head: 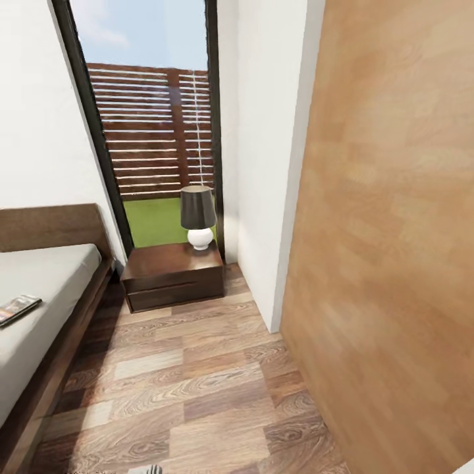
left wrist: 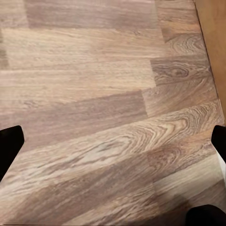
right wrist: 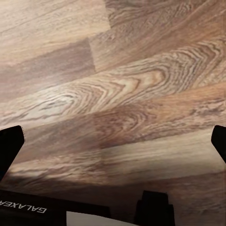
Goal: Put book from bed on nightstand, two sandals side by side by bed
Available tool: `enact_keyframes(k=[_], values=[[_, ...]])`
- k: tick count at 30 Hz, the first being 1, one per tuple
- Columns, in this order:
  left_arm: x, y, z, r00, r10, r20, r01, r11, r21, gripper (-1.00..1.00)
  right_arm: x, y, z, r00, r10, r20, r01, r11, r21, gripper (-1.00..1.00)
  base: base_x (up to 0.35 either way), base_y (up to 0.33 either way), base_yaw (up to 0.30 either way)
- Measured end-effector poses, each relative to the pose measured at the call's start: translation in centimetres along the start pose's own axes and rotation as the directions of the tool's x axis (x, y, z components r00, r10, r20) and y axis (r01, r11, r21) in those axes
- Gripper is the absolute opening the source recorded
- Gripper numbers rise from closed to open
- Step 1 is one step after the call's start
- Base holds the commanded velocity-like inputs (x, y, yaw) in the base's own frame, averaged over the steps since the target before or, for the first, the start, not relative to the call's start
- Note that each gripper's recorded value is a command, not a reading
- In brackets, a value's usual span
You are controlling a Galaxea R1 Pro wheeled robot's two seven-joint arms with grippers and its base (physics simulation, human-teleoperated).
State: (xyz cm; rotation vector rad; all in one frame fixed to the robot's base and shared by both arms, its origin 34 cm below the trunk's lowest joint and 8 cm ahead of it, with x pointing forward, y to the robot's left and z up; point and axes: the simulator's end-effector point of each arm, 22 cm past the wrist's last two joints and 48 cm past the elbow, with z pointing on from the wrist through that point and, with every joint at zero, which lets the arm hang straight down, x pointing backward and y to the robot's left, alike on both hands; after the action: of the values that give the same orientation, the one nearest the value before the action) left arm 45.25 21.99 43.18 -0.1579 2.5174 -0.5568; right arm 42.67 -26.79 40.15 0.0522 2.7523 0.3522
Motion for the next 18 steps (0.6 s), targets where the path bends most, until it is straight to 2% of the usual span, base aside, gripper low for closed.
enact_keyframes(k=[3,7,18], values=[[0.0,0.0,0.0,1.0,0.0,0.0,0.0,1.0,0.0,1.0,0.0,0.0,0.0,1.0,0.0,0.0,0.0,1.0,0.0,1.0,0.036,0.0,0.254],[-0.01,-0.01,-0.01,1.0,0.0,0.0,0.0,1.0,0.0,1.0,0.0,0.0,-0.02,1.0,0.0,0.001,0.0,1.0,0.0,1.0,0.191,0.0,0.152],[-0.01,0.0,-0.02,1.0,-0.001,0.001,0.001,1.0,0.0,1.0,0.0,0.0,-0.03,1.0,0.0,0.001,0.0,1.0,0.0,1.0,0.267,0.0,0.031]])
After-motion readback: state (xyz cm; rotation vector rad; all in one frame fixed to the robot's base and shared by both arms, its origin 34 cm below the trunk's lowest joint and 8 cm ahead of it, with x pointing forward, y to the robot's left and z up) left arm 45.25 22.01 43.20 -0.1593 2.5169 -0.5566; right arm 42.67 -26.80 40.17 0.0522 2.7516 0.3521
